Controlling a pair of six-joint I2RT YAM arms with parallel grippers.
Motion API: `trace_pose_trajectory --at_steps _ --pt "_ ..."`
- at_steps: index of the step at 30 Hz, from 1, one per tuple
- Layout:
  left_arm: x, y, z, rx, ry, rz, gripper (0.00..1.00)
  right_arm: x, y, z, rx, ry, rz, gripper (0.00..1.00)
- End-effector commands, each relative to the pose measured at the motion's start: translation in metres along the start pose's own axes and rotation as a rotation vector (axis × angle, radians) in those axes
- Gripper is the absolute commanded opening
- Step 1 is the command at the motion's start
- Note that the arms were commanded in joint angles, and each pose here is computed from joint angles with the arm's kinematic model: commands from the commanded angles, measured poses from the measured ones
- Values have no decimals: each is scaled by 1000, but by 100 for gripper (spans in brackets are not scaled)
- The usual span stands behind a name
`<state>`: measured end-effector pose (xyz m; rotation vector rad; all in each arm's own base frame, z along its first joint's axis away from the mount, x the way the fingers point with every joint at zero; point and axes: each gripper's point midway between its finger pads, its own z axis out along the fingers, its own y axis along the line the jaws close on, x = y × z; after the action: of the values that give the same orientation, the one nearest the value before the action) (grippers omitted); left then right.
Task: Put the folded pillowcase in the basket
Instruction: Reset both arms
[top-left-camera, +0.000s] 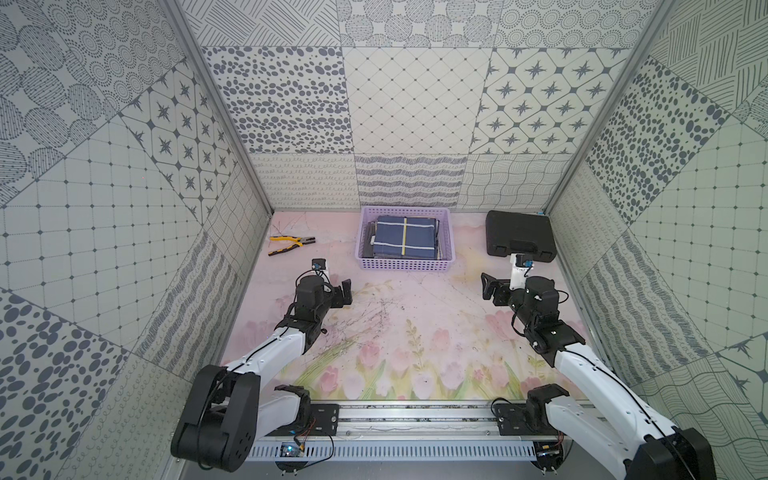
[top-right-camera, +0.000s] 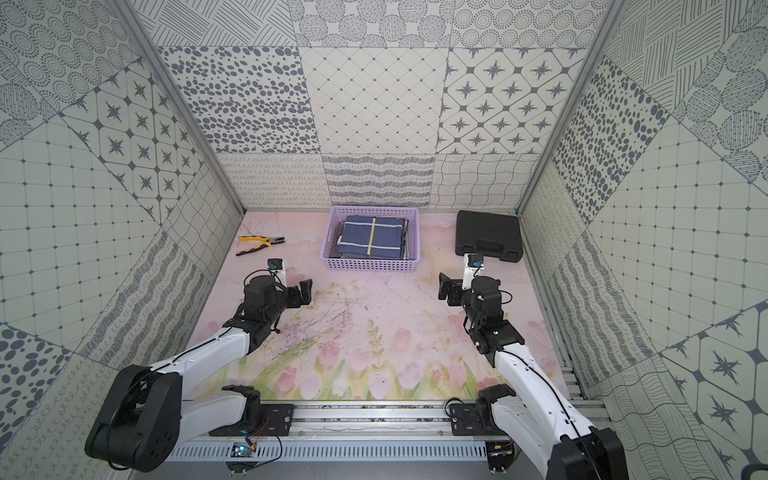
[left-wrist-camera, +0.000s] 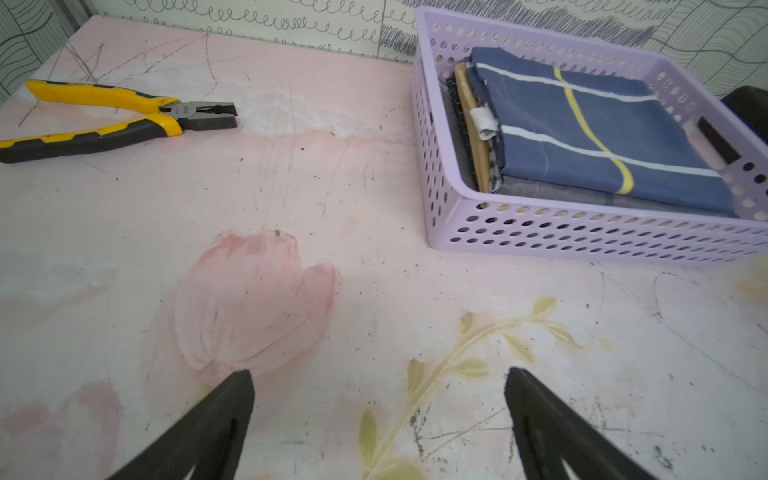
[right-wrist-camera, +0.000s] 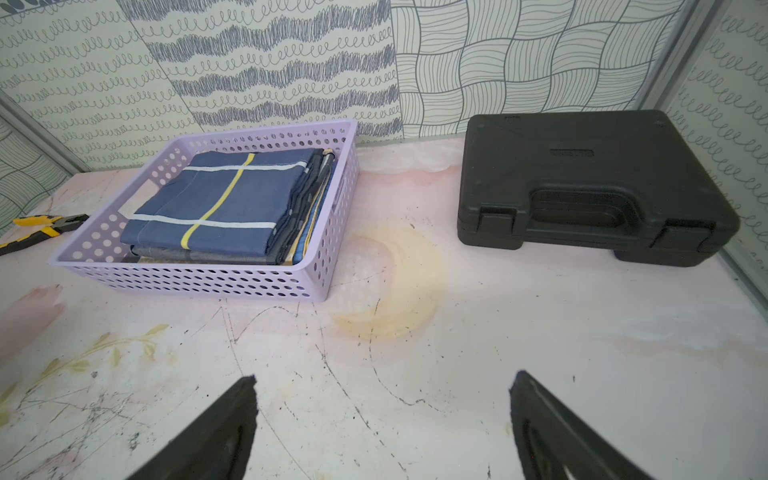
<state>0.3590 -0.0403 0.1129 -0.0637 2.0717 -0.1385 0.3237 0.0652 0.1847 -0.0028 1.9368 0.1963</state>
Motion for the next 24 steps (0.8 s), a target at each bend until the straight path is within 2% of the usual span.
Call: trace_pose_trajectory --at_steps 1,4,6,10,14,16,17,24 --pt "-15 25 7 -54 -124 8 99 -25 -4 -5 21 -135 -25 97" --pt "-6 33 14 -51 -111 -24 99 -21 -3 -4 5 -156 -41 97" --pt "-6 30 21 -37 -82 -1 99 -18 -4 -3 2 -165 -47 97" --pt "-8 27 30 -19 -95 48 99 -16 -9 -1 23 -176 -40 97" --pt "8 30 50 -21 -95 70 99 -14 -9 0 16 -157 -45 97" --pt "10 30 49 -23 -67 57 99 -13 -11 0 27 -153 -48 97" --pt "7 30 50 -22 -94 68 99 -13 -14 0 36 -153 -45 97" --pt "9 30 50 -23 -85 66 99 -11 -22 10 31 -143 -55 97"
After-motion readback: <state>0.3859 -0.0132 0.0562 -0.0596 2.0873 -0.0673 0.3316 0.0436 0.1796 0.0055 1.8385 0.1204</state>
